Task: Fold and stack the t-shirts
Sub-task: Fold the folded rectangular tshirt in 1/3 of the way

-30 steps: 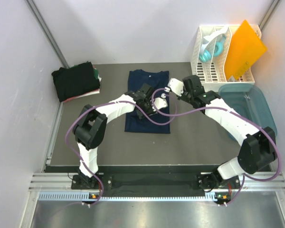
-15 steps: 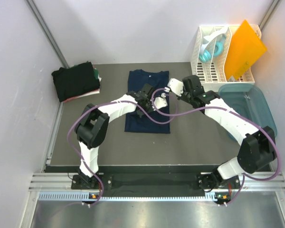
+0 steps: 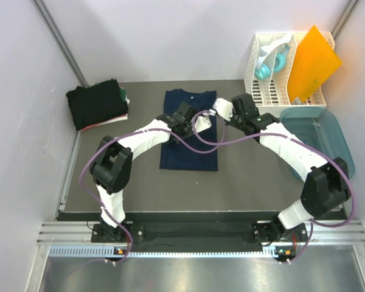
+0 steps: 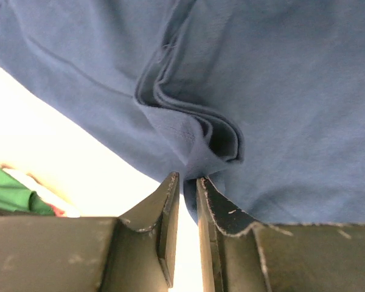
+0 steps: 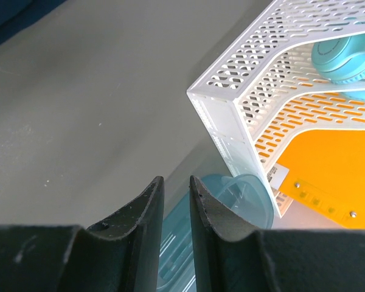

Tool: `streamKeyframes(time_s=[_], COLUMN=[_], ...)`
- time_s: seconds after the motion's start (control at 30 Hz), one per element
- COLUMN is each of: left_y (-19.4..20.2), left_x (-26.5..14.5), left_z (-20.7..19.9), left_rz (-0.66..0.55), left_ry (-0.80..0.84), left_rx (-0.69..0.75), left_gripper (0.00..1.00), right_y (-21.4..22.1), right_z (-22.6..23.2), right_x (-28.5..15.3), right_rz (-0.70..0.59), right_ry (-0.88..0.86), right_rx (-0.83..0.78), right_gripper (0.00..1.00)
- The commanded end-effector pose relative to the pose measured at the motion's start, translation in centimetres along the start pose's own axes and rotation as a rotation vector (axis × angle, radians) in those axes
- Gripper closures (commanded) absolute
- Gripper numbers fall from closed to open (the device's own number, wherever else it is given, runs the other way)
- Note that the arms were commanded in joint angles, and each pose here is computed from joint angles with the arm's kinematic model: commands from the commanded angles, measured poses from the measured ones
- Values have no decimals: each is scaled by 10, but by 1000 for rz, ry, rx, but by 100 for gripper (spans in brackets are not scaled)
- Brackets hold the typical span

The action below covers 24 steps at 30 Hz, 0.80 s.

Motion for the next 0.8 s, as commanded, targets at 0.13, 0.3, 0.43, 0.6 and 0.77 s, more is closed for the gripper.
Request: streamKeyframes(time_s=[0.13,0.3,0.43,0.6,0.77], left_y=[6,23,38,44,43], left_x=[-17,-8,3,4,1], left_z=[31,46,59,66,65], left_rz=[22,123,197,194,185], left_ry=[-234,-410,-474,-483,-475], left_rx=[-44,-84,-126,-177,-184], left_gripper=[79,80,72,1,1], right_y=[-13,-12,-11,-8,-6], right_z=[-16,-15,-14,-13,-10], right_x=[-8,-8,-8,-8,-7], right_rz=[-52,-46,-41,-34,-32], right_ry=[58,54,56,55,49], right_rx=[38,39,39,38,36], right_gripper=[76,76,76,75,72])
Point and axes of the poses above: each gripper's point midway between its finger pads, its own x axis out along the fingers, its own z axis along the line the jaws close on, y = z × x, the point moved 9 cm from there along -x, back along the fingers, and after that the axes turned 1 degree about x, right-handed, at the moved point
